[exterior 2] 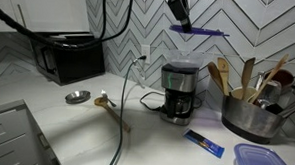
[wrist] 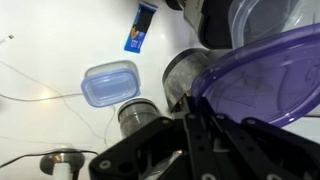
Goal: Pick up the purple lid from the clear lunch box on the coffee machine and put it on the kitchen counter
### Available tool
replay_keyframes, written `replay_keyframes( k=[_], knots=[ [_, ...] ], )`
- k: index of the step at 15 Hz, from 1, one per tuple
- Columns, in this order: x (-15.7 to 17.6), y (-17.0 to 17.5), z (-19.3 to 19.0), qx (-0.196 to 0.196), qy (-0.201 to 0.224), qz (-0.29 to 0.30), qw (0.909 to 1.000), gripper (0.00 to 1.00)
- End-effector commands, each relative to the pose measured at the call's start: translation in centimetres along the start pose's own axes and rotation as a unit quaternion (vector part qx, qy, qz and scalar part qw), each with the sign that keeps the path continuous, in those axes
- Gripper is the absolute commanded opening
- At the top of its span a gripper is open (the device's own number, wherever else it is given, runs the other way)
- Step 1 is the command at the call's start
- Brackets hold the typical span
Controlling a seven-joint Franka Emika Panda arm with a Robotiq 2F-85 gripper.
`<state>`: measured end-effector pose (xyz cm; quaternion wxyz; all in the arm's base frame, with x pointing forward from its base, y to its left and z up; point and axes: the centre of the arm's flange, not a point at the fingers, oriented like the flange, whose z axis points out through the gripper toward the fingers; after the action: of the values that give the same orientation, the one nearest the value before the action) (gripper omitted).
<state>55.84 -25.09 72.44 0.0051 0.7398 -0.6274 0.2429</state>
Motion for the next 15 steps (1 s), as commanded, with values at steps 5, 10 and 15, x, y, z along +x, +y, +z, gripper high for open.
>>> replay_keyframes(
  k=[5, 10, 15],
  knots=[
    [-1.4, 7.7, 2.5, -0.065, 0.014, 0.144, 0.9874, 0.02],
    [-1.9, 10.4, 6.0, -0.125, 0.047, 0.192, 0.9722, 0.02],
    [-5.1, 11.8, 11.0, -0.186, 0.083, 0.183, 0.9617, 0.02]
  ],
)
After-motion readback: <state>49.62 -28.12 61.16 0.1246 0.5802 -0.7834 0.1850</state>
